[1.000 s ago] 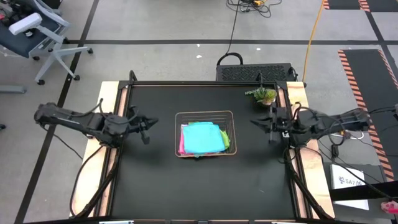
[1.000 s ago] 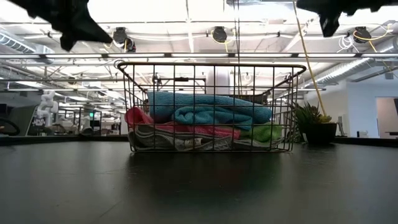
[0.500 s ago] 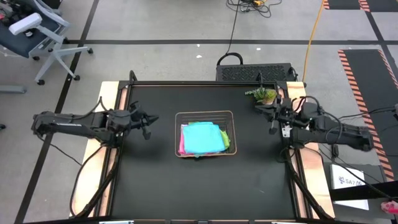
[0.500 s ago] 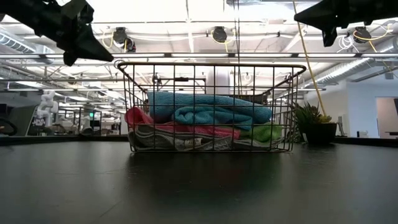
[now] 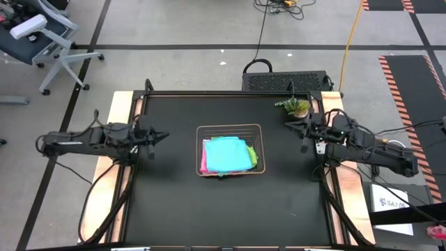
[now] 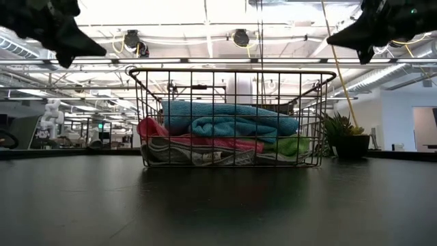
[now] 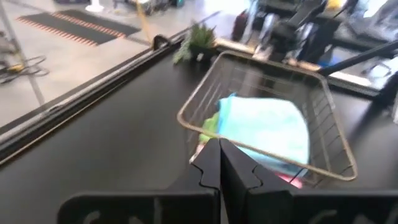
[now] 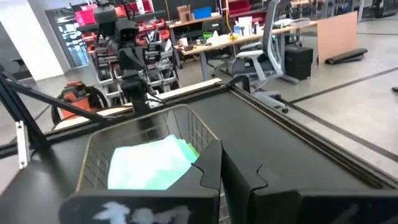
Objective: Fold microfiber towels
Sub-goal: Return to Home Position
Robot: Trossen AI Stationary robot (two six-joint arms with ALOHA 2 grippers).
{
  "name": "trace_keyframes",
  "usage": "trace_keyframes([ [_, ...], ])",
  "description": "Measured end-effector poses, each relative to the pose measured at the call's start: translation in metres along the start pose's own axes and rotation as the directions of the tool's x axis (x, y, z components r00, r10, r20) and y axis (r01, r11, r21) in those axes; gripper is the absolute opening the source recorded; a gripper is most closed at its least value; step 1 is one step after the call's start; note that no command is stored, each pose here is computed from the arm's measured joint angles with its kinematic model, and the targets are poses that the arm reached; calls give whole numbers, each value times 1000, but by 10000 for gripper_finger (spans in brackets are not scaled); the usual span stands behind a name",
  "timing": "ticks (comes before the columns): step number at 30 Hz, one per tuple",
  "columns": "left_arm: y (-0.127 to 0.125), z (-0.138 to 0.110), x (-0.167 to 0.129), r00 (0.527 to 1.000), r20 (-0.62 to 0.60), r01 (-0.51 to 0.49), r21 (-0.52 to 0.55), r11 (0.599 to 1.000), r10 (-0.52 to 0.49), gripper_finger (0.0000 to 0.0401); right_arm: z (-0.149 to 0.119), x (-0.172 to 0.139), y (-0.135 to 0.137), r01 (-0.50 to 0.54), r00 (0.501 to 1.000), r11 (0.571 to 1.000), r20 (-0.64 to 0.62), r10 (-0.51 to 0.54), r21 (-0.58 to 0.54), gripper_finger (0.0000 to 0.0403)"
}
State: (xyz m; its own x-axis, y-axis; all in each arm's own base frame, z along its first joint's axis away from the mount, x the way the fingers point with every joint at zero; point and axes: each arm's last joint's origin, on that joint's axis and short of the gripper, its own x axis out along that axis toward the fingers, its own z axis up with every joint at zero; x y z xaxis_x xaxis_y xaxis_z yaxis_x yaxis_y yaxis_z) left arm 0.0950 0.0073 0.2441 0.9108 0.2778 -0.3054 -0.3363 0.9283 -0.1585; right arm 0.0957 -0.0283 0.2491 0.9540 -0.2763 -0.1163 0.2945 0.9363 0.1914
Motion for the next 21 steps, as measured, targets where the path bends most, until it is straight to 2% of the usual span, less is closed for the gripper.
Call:
trace_keyframes([
  [3,1,-18,7,999,37,31,-6,999,-31,2,-14,6,-3,-1,1000,1000,-13,1,-6,0],
  [7,4,-51,23,996,62,57,-6,998,-57,1,-45,18,-8,-49,999,999,-2,49,16,0],
  [11,7,-71,30,996,59,65,7,998,-65,2,-69,23,-12,-71,995,997,70,70,13,0],
  [17,11,-77,32,997,50,53,50,997,-56,2,-75,24,-15,-57,993,998,105,54,24,0],
  [21,14,-76,33,998,55,23,51,998,-25,1,-77,24,-19,-19,996,999,84,22,-33,0],
])
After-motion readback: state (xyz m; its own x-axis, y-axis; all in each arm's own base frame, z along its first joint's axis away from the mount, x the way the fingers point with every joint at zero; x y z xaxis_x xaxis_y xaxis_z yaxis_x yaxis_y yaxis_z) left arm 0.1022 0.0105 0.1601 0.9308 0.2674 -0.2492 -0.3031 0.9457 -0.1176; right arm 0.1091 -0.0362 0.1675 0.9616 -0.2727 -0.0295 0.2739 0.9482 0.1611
